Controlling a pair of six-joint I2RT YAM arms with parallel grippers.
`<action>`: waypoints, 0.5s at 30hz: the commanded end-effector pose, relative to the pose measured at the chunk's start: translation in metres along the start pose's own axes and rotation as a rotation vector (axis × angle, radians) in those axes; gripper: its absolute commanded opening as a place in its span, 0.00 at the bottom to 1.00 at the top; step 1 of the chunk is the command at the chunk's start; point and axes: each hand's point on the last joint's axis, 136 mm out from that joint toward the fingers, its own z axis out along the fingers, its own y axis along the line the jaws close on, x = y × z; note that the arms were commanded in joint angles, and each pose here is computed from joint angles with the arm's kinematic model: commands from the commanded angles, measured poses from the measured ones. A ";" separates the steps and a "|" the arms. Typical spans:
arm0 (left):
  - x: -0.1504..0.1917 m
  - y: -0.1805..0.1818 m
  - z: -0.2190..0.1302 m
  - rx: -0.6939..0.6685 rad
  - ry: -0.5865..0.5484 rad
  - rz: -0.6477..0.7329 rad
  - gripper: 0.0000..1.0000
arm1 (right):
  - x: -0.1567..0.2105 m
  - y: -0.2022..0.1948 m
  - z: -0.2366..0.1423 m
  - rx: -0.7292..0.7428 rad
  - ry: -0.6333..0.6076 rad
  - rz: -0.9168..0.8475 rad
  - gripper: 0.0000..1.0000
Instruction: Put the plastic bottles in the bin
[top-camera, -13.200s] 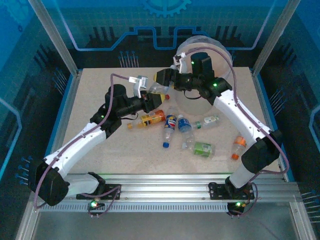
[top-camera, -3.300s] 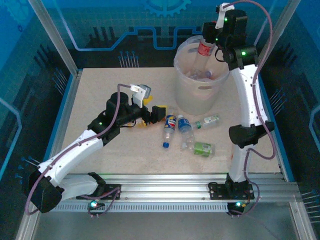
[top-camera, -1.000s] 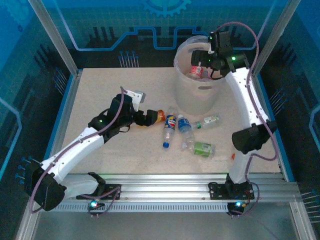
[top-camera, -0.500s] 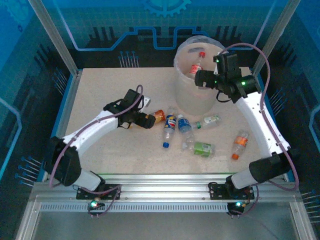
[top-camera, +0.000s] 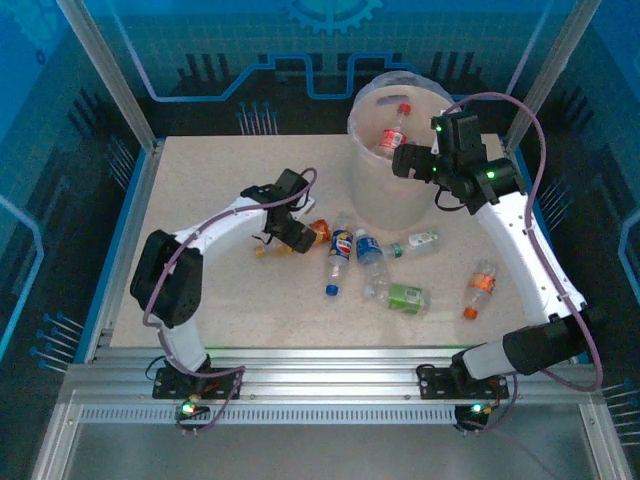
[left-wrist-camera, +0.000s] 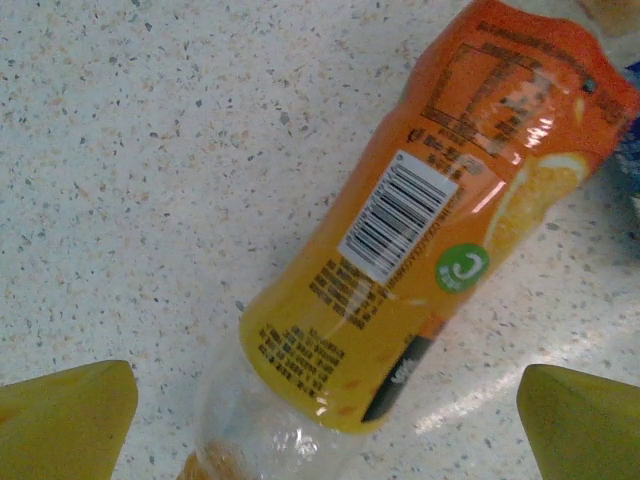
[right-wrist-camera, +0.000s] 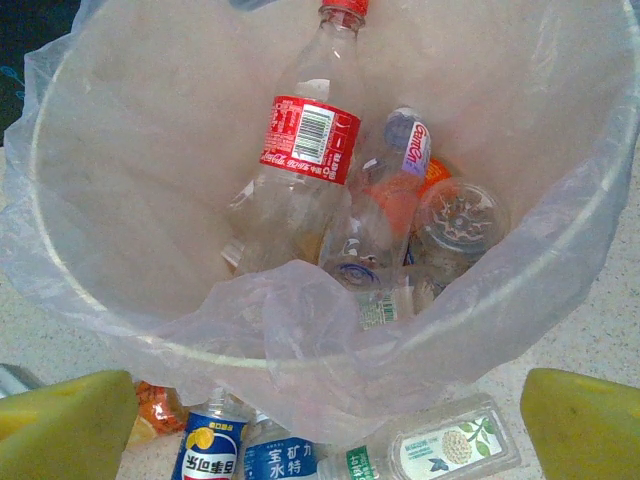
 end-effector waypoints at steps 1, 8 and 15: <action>0.007 0.009 0.007 -0.026 0.063 0.043 0.99 | -0.007 0.001 -0.010 0.000 -0.048 0.018 1.00; 0.014 0.012 0.023 -0.019 0.108 0.034 0.99 | -0.008 -0.001 -0.014 0.004 -0.058 0.019 1.00; 0.029 0.020 0.040 -0.010 0.157 -0.033 0.99 | -0.007 -0.002 -0.013 0.007 -0.059 0.022 1.00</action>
